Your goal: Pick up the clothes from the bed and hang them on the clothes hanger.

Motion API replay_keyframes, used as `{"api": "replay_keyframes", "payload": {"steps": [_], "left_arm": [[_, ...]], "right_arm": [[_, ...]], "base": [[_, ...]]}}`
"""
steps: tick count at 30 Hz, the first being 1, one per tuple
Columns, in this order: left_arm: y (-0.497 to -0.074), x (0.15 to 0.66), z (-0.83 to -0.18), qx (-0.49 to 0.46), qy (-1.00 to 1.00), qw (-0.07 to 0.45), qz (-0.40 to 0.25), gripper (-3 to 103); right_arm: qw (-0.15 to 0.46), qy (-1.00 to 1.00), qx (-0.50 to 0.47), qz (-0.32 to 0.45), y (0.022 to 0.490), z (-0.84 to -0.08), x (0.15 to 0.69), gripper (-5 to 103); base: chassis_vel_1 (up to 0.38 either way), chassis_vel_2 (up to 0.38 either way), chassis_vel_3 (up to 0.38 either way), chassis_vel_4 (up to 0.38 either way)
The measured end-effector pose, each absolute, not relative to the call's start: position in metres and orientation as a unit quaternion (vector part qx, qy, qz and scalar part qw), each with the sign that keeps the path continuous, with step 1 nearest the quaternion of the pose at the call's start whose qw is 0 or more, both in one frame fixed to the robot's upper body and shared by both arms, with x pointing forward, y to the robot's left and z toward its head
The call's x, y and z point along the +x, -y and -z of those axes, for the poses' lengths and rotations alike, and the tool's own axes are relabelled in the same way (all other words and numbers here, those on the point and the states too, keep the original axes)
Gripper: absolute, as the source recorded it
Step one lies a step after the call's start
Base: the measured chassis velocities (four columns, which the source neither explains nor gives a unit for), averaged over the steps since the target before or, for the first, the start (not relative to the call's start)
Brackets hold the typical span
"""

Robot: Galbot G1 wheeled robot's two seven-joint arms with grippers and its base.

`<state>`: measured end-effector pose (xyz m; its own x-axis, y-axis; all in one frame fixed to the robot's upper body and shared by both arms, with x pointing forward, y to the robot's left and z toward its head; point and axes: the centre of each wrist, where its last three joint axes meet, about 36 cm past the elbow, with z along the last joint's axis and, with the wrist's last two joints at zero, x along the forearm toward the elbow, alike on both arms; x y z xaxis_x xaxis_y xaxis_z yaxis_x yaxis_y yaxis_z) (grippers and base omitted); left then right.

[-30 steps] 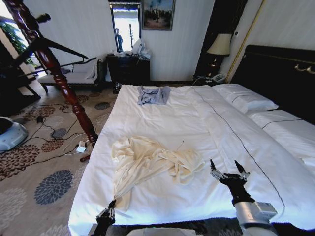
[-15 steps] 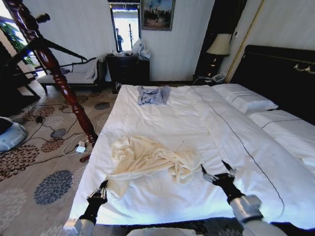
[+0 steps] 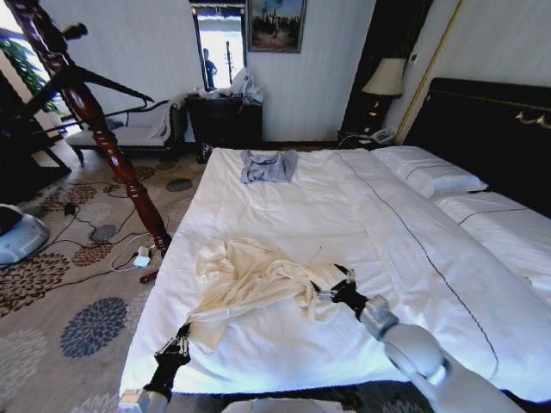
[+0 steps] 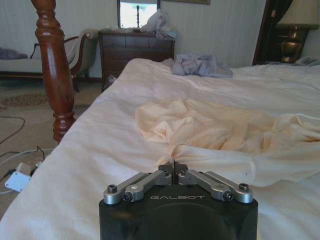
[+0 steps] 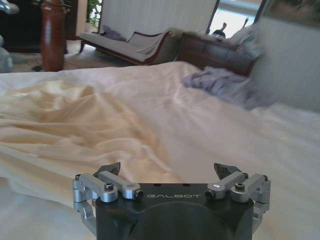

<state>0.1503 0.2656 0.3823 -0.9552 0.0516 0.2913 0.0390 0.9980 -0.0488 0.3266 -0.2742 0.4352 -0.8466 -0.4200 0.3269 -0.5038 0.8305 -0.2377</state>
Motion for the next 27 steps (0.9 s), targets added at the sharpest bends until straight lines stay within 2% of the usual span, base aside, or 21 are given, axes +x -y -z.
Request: {"api": "replay_keyframes", "payload": {"steps": [12,18,27], "left_arm": [[-0.264,0.147,-0.379,-0.027,0.987,0.158,-0.019,1],[-0.263,0.145,-0.378,-0.028,0.986,0.161,-0.020,1],[-0.264,0.143,-0.376,-0.027,0.986,0.162,-0.024,1]], "right_arm": [[0.147,0.941,0.270,-0.142,0.240,-0.396,0.364,100],[0.145,0.943,0.257,-0.153,0.244,-0.388,0.389,100],[0.150,0.941,0.249,-0.172,0.245,-0.376,0.395,100]], "base": [[0.000,0.000,0.000,0.000],[0.000,0.000,0.000,0.000],[0.000,0.000,0.000,0.000]]}}
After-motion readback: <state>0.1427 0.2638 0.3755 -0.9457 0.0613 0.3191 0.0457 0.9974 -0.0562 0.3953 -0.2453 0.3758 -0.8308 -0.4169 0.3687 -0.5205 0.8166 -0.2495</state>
